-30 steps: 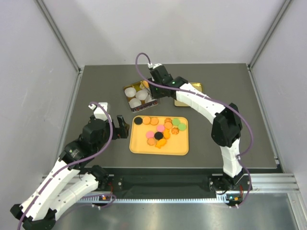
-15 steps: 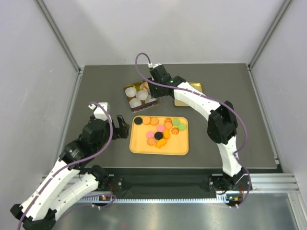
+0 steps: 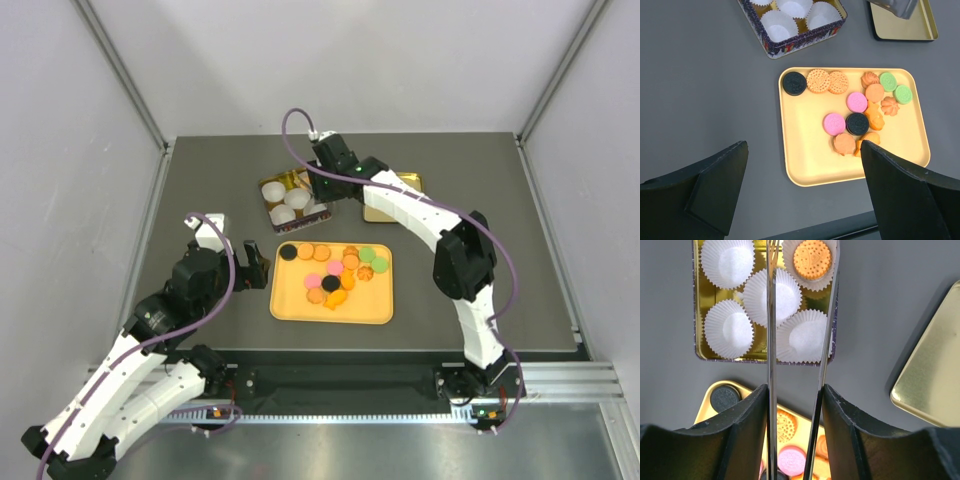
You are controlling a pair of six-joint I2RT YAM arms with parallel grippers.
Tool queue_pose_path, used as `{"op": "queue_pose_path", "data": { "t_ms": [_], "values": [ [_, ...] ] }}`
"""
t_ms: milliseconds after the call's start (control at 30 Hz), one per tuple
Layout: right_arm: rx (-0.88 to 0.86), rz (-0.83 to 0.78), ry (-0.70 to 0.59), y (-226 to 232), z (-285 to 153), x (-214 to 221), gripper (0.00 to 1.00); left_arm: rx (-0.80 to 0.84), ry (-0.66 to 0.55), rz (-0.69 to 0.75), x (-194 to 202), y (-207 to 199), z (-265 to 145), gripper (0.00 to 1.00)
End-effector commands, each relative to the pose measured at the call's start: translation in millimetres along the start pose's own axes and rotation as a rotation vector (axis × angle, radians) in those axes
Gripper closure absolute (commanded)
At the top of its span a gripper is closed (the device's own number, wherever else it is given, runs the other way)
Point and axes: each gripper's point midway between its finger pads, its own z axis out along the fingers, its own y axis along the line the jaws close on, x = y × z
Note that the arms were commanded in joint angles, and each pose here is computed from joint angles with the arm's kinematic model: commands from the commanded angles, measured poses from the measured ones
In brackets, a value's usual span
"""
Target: Pack the cookies
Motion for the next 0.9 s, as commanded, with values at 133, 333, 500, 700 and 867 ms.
{"op": "queue_pose_path", "data": {
  "t_ms": [133, 333, 500, 700, 867],
  "values": [
    [-0.062, -0.018, -0.177, 12.9, -107.3, -48.8, 0.55, -0.006, -0.007, -0.002, -2.2, -0.1, 0.8, 0.01],
    [-0.091, -0.071, -0.152, 28.8, -153.8, 2.3, 0.56, -0.001, -0.01, -0.002, -2.4, -0.5, 0.2, 0.01],
    [-0.108, -0.119, -0.098, 41.3, -180.1, 68.7, 0.56, 0.002, -0.009, 0.0, -2.2, -0.9, 0.1, 0.01],
    [-0.167, -0.123, -0.024, 47.4, -201.3, 138.4, 0.57, 0.008, -0.014, -0.001, -3.3, -1.7, -0.7, 0.01],
    [-0.188, -0.141, 0.041, 51.3, -208.7, 183.7, 0.57, 0.006, -0.013, -0.001, -3.1, -1.3, -0.7, 0.01]
  ]
}}
